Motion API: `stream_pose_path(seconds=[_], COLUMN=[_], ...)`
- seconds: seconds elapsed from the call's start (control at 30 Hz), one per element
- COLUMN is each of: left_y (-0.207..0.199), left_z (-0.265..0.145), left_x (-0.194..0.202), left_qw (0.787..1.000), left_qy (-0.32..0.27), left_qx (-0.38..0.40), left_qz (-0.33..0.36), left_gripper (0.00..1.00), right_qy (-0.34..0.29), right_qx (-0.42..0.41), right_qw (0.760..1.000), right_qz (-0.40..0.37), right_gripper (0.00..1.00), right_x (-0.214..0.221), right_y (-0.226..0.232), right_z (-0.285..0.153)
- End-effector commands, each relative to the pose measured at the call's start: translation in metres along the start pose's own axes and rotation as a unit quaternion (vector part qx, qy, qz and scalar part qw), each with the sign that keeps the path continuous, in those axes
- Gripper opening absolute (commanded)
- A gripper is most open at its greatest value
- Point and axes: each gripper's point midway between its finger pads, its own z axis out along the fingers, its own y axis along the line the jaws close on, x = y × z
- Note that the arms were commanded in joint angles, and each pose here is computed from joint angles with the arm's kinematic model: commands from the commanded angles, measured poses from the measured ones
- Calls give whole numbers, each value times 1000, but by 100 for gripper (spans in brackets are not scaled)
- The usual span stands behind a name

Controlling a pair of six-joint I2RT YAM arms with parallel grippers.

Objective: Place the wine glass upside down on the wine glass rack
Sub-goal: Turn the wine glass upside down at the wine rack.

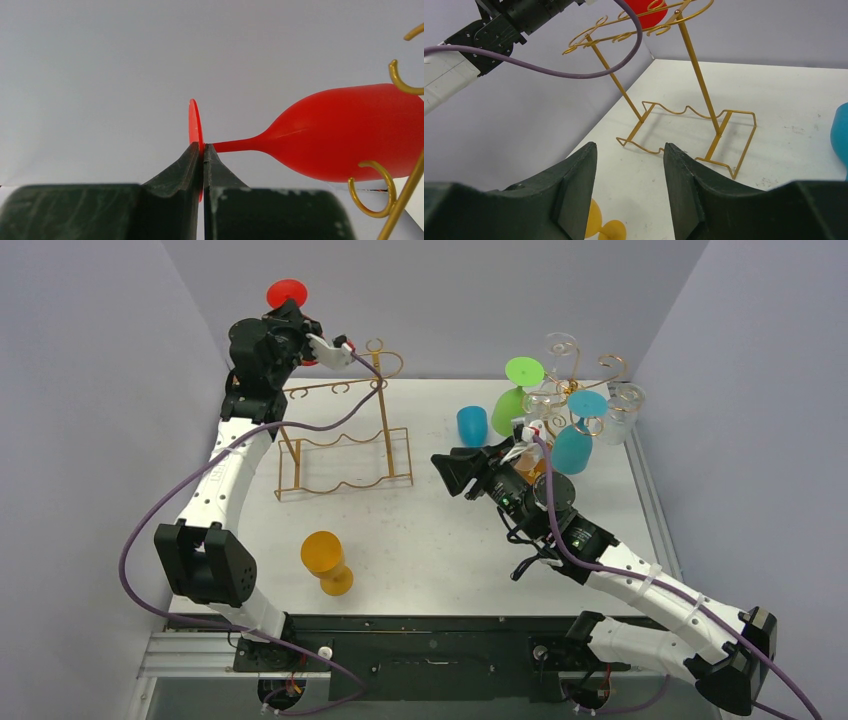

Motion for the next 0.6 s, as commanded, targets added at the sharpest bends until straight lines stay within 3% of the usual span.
stream_pose_path(seconds=[0.0,0.57], left_y=[-2,-31], left_z=[-2,-8], left_x=[2,6], left_qw=[1000,997], left_qy=[3,9], left_qx=[9,68], left_qz=[-6,-25], left_gripper=[0,0], right_qy=[-27,-16], right_qx=[-18,-6], right_qw=[999,1000], right_qz=[13,21], right_gripper=[47,46], right_x=[-15,-9], right_y=[7,-1], right_z=[-3,-3])
